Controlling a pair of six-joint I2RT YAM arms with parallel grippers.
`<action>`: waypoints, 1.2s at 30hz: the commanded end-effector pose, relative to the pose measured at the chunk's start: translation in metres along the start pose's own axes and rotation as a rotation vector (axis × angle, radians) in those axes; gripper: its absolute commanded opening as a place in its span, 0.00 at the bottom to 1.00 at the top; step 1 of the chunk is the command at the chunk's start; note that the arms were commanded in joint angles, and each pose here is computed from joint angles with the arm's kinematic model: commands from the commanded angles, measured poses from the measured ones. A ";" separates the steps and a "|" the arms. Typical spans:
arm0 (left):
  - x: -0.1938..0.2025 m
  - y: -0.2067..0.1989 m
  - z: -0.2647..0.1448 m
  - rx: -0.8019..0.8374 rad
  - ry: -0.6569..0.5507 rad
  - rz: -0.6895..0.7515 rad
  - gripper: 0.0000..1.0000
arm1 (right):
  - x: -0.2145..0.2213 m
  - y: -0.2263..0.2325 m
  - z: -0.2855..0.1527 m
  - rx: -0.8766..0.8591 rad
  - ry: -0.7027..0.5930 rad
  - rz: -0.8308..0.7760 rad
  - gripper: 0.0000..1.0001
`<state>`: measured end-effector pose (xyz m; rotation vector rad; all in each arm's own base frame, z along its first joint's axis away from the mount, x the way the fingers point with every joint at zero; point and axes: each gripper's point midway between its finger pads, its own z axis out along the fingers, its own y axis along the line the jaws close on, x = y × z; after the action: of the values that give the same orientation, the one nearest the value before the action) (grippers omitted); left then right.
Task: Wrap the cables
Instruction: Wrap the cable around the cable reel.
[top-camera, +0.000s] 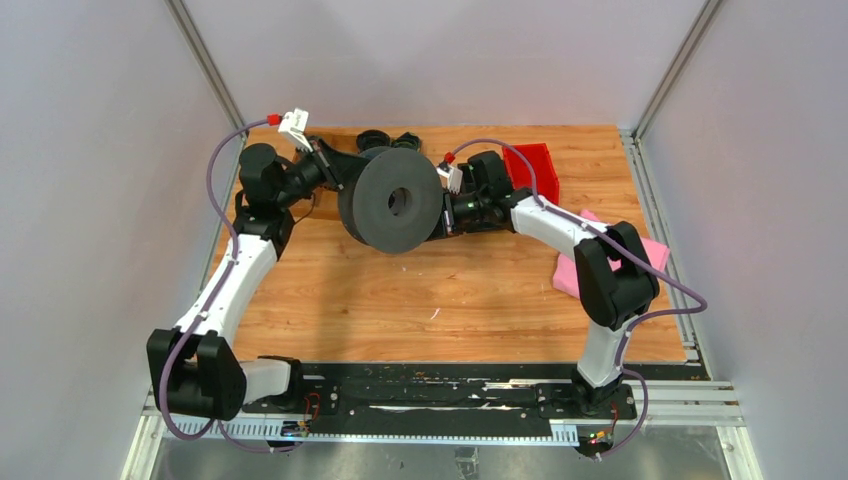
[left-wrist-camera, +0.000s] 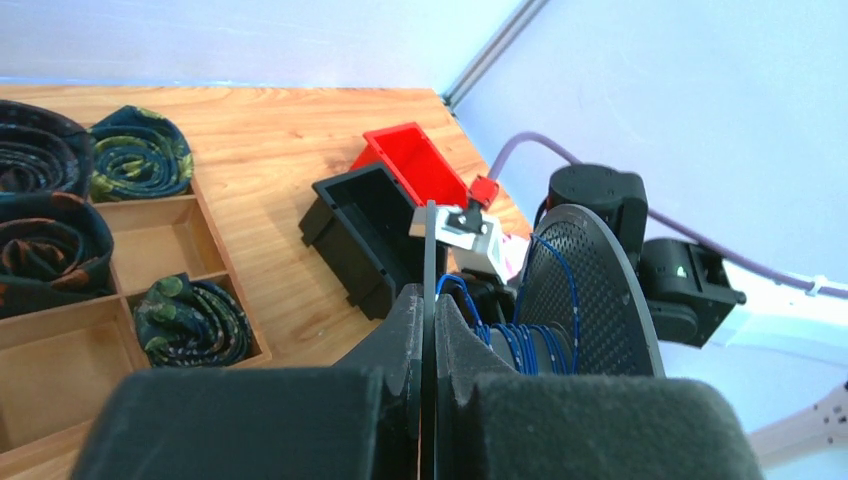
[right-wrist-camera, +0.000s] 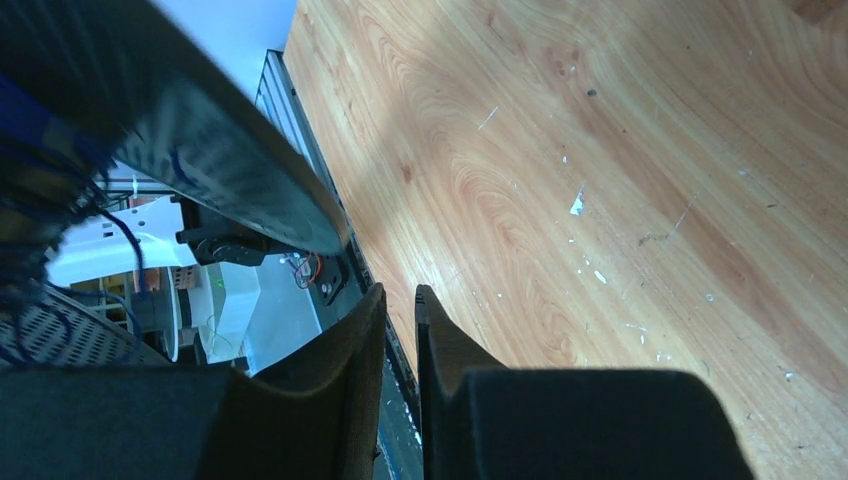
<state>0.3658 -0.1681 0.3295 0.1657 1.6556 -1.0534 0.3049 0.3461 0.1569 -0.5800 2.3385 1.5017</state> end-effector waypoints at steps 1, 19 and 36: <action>-0.029 -0.001 -0.002 0.005 -0.110 -0.034 0.00 | 0.008 0.005 0.001 -0.041 0.015 0.008 0.17; -0.026 -0.002 -0.007 0.034 -0.119 0.081 0.00 | -0.021 -0.018 -0.042 0.039 -0.112 -0.044 0.26; 0.028 -0.004 -0.021 0.217 0.164 0.545 0.00 | -0.075 -0.013 -0.124 0.258 -0.271 -0.367 0.46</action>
<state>0.3520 -0.1629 0.2815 0.6350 1.6270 -0.8487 0.3685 0.2445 0.2044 -0.5731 2.1284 1.0902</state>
